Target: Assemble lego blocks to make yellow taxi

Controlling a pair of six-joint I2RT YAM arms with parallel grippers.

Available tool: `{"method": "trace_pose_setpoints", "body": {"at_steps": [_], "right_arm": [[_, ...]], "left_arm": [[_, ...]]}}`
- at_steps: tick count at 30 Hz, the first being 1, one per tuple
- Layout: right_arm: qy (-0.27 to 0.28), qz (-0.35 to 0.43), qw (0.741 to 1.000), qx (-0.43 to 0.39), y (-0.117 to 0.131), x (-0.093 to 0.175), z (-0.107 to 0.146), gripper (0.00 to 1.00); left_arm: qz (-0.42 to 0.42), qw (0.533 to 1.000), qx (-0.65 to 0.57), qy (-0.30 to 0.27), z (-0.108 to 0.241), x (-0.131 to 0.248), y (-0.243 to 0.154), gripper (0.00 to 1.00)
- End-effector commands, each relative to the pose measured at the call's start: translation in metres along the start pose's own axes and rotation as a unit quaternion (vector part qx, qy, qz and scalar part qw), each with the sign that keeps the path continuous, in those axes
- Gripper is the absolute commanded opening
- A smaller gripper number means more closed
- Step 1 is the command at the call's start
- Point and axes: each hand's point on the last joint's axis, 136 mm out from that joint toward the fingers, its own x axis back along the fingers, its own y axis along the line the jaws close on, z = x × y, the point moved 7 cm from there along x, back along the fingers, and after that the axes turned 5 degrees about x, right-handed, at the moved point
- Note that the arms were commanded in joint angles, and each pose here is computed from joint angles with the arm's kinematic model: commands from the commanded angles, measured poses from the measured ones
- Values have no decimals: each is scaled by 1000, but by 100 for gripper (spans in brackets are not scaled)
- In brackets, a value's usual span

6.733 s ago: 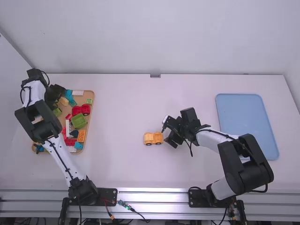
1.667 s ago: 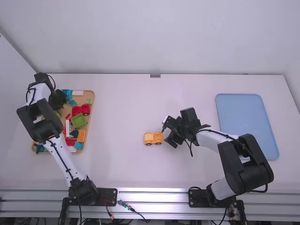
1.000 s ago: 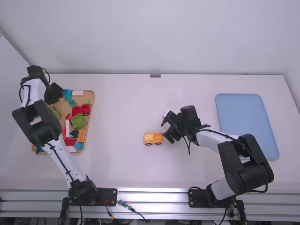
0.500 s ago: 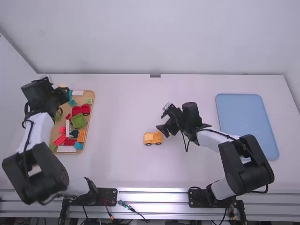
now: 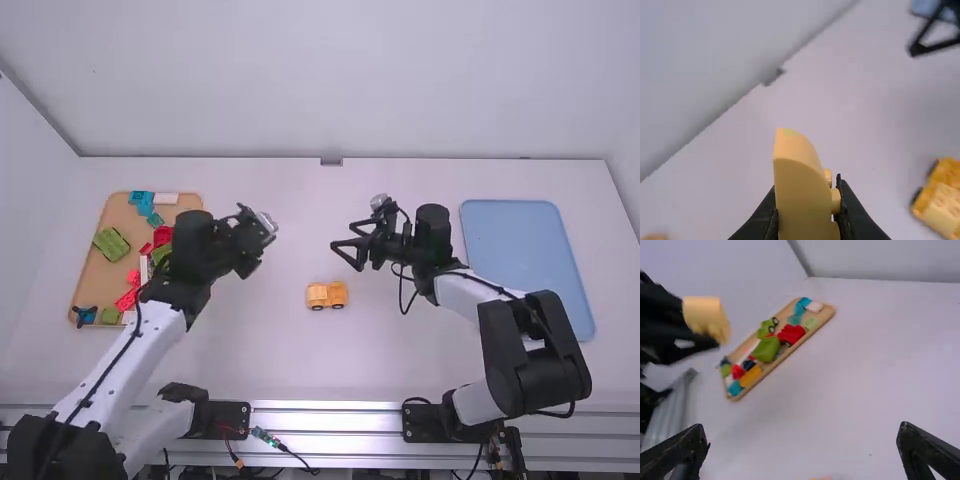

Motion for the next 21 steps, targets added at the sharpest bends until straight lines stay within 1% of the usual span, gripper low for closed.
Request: {"method": "trace_pose_setpoints", "body": {"at_steps": [1, 3, 4, 5, 8, 11, 13, 15, 19, 21], "right_arm": [[5, -67, 997, -29, 18, 5, -4, 100], [9, -69, 996, -48, 18, 4, -3, 99], [12, -73, 995, -61, 20, 3, -2, 95], [13, -74, 995, -61, 21, 2, -2, 95], [22, -67, 995, -76, 23, -3, 2, 87], [25, -54, 994, -89, 23, -6, 4, 82], [27, -47, 994, -92, 22, -8, 6, 81], [28, -48, 994, -91, 23, -9, 6, 79], [28, -48, 994, -91, 24, -10, 6, 78], [29, -47, 994, -92, 24, -10, 6, 76]], "left_arm": [[25, 995, -96, 2, -1, -3, -19, 1], [46, 992, -117, 4, -1, -6, -31, 1], [59, 989, -137, 6, -1, -10, -38, 1], [59, 989, -139, 6, -1, -11, -39, 1], [44, 987, -152, 19, -2, -19, -44, 1], [31, 985, -164, 33, -2, -27, -48, 1], [25, 984, -171, 41, -1, -31, -51, 2], [15, 982, -182, 53, 0, -36, -55, 1], [28, 978, -198, 53, 1, -43, -64, 1], [29, 979, -193, 52, 1, -46, -64, 2]]}}
